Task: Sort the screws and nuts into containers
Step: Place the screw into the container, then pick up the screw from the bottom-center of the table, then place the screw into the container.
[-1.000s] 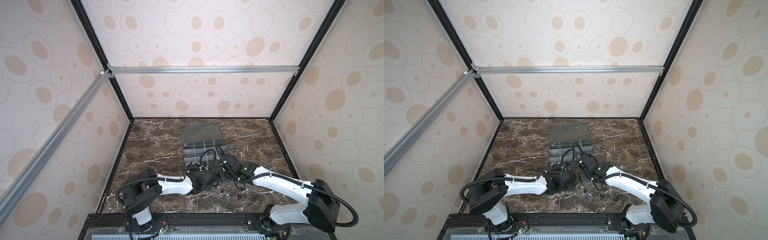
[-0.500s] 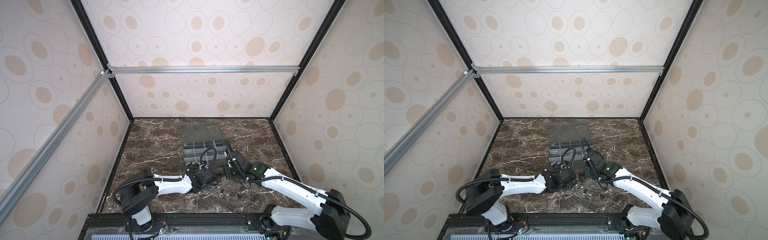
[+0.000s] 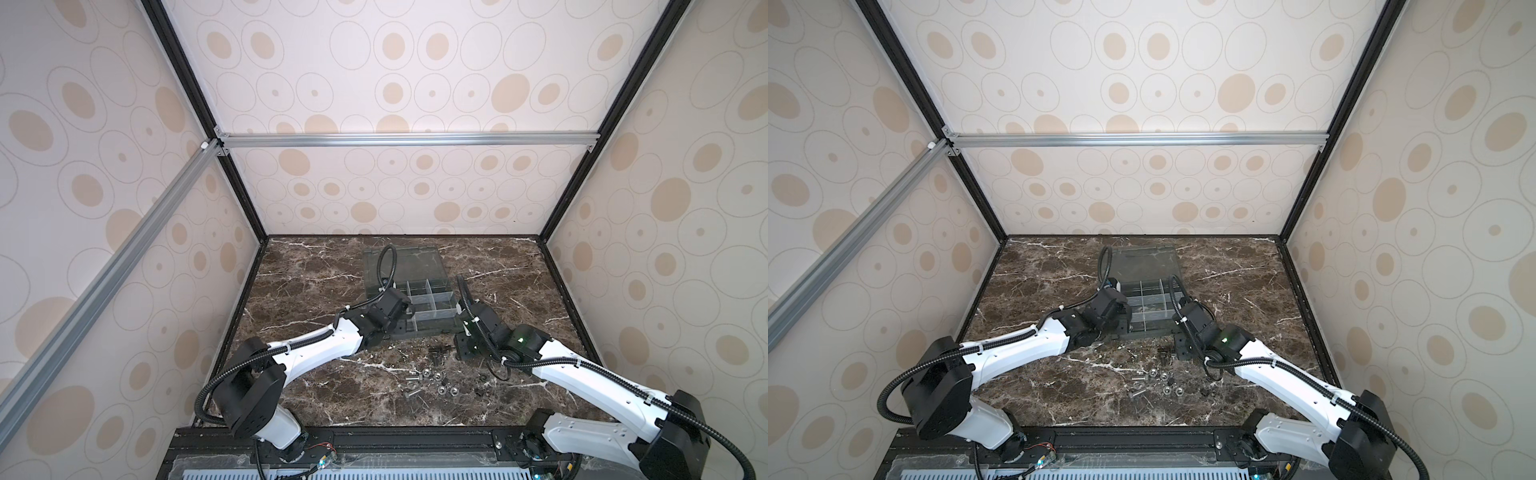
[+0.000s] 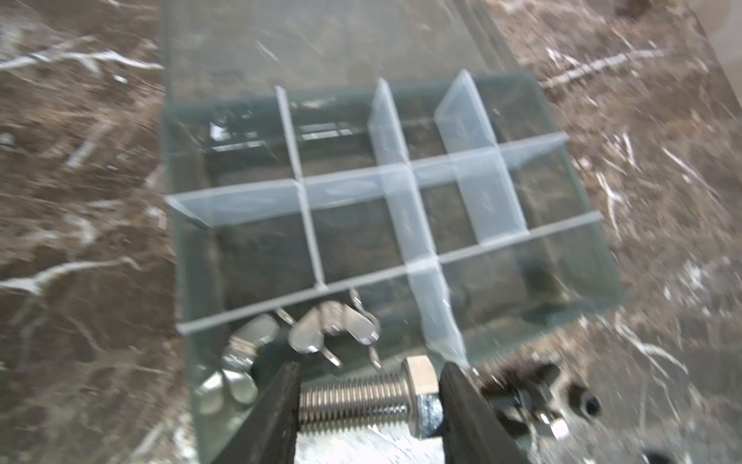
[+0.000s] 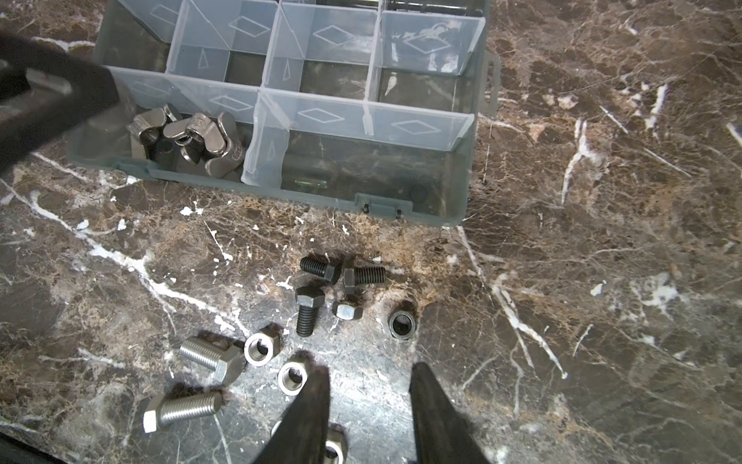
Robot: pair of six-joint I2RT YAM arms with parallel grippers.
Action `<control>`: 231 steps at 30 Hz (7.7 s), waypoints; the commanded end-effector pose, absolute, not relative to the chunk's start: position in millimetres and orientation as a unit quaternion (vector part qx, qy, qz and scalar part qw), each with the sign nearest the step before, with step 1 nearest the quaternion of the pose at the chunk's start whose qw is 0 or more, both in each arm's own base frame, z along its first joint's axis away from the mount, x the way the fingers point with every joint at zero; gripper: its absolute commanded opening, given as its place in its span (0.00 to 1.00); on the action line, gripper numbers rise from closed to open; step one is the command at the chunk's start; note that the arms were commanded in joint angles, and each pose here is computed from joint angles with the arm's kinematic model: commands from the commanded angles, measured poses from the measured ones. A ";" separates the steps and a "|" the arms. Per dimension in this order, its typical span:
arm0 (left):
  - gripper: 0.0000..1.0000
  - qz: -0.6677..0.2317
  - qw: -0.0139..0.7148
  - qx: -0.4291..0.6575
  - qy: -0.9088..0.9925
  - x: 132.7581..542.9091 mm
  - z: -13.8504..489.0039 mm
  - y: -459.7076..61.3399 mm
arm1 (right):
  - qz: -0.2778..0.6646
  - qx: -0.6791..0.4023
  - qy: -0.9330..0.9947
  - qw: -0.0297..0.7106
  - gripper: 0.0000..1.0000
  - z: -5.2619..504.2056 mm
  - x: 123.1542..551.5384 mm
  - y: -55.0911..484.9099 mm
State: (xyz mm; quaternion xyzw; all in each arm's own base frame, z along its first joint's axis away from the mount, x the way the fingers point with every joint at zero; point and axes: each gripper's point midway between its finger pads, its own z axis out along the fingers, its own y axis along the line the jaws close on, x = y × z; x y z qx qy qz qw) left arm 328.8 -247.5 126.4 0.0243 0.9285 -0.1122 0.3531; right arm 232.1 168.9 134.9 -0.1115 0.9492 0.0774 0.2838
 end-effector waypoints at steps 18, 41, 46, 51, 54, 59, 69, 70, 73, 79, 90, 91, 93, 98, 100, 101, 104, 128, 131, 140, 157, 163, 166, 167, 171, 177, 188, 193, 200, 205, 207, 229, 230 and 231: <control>0.52 -0.083 0.338 0.026 0.937 400.9 102.9 -211.9 | 0.059 -0.087 0.958 0.267 0.37 138.7 225.5 155.3; 0.73 -0.115 0.359 -0.004 0.926 352.4 124.5 -179.6 | 0.088 -0.116 0.964 0.222 0.42 114.5 214.8 203.6; 0.74 -0.118 0.363 -0.022 0.924 326.9 122.6 -161.4 | 0.074 -0.135 0.967 0.205 0.49 98.1 199.8 232.3; 0.74 -0.122 0.357 -0.034 0.925 305.8 114.5 -149.1 | 0.062 -0.131 0.971 0.188 0.55 80.0 186.2 253.6; 0.74 -0.125 0.354 -0.044 0.926 294.3 107.5 -142.1 | 0.055 -0.128 0.973 0.184 0.56 71.8 179.4 264.1; 0.75 -0.134 0.355 -0.052 0.924 282.1 103.1 -136.3 | 0.052 -0.122 0.975 0.178 0.57 59.3 172.7 278.4; 0.76 -0.144 0.355 -0.048 0.922 270.5 97.2 -132.6 | 0.038 -0.113 0.980 0.162 0.57 43.5 167.6 288.6; 0.76 -0.146 0.356 -0.047 0.922 270.0 97.5 -132.9 | 0.039 -0.113 0.980 0.160 0.57 43.0 167.0 290.6; 0.76 -0.149 0.358 -0.046 0.921 268.9 98.0 -133.3 | 0.038 -0.117 0.980 0.156 0.57 41.1 165.1 296.5; 0.76 -0.154 0.363 -0.043 0.918 268.1 100.3 -133.7 | 0.034 -0.122 0.981 0.150 0.56 36.4 161.6 306.8; 0.77 -0.161 0.362 -0.043 0.917 264.4 97.3 -133.8 | 0.017 -0.134 0.980 0.143 0.55 31.2 161.5 314.1; 0.77 -0.161 0.362 -0.043 0.917 264.0 96.9 -133.6 | 0.016 -0.136 0.980 0.141 0.56 30.1 160.6 314.7; 0.77 -0.161 0.361 -0.044 0.918 263.1 95.9 -133.1 | 0.013 -0.140 0.980 0.139 0.56 28.6 159.5 315.5; 0.77 -0.162 0.361 -0.044 0.917 262.3 95.9 -132.8 | 0.006 -0.146 0.981 0.131 0.57 23.7 156.0 314.9; 0.77 -0.161 0.361 -0.046 0.917 262.0 95.2 -132.4 | 0.002 -0.147 0.981 0.130 0.57 21.9 155.9 313.5; 0.77 -0.161 0.361 -0.046 0.917 262.0 95.3 -132.2 | 0.000 -0.147 0.981 0.129 0.56 21.1 156.0 312.9; 0.77 -0.162 0.360 -0.047 0.918 261.7 95.0 -132.5 | -0.004 -0.148 0.981 0.128 0.55 18.4 156.4 313.4; 0.77 -0.162 0.359 -0.054 0.917 260.8 94.3 -131.0 | -0.010 -0.162 0.980 0.117 0.52 4.7 155.2 317.4; 0.77 -0.162 0.359 -0.054 0.918 260.5 93.6 -130.6 | -0.010 -0.164 0.980 0.113 0.52 2.4 154.5 318.8; 0.77 -0.164 0.358 -0.055 0.917 260.2 93.2 -131.0 | -0.015 -0.168 0.980 0.106 0.53 -2.6 153.2 318.9; 0.78 -0.166 0.358 -0.057 0.917 260.2 93.6 -131.1 | -0.015 -0.170 0.980 0.100 0.55 -10.2 152.9 321.8; 0.78 -0.166 0.358 -0.057 0.917 259.9 94.2 -131.0 | -0.015 -0.170 0.980 0.102 0.54 -10.1 154.0 322.3; 0.78 -0.165 0.359 -0.058 0.917 259.7 94.3 -130.5 | -0.014 -0.170 0.980 0.104 0.50 -8.1 154.5 322.6; 0.78 -0.165 0.359 -0.058 0.917 259.3 94.4 -130.3 | -0.012 -0.170 0.980 0.107 0.48 -5.6 156.2 323.4; 0.78 -0.167 0.359 -0.059 0.916 258.3 94.1 -130.0 | 0.008 -0.169 0.977 0.129 0.47 18.6 170.7 326.7; 0.78 -0.169 0.362 -0.064 0.915 256.5 95.9 -128.2 | 0.034 -0.179 0.965 0.186 0.47 78.4 224.0 337.8; 0.78 -0.186 0.359 -0.072 0.912 250.1 96.8 -128.7 | 0.066 -0.161 0.949 0.263 0.48 130.6 332.0 374.1; 0.78 -0.196 0.356 -0.076 0.910 247.1 95.0 -130.0 | 0.064 -0.153 0.948 0.273 0.48 124.2 359.8 389.3; 0.78 -0.204 0.350 -0.079 0.911 242.9 91.4 -130.5 | 0.057 -0.134 0.954 0.261 0.48 101.1 375.2 393.5; 0.78 -0.206 0.350 -0.081 0.910 240.8 90.7 -129.7 | 0.058 -0.133 0.957 0.251 0.53 91.9 375.0 395.0; 0.78 -0.206 0.349 -0.083 0.910 240.4 90.4 -129.4 | 0.062 -0.133 0.957 0.251 0.56 93.4 375.1 396.5; 0.77 -0.209 0.341 -0.078 0.913 241.9 90.4 -133.7 | 0.101 -0.139 0.947 0.272 0.59 136.7 356.8 382.8; 0.77 -0.211 0.342 -0.077 0.913 242.0 91.5 -134.3 | 0.100 -0.141 0.946 0.274 0.59 140.1 354.3 379.6; 0.77 -0.213 0.342 -0.076 0.912 242.1 92.5 -134.9 | 0.099 -0.143 0.946 0.275 0.59 142.6 352.4 376.5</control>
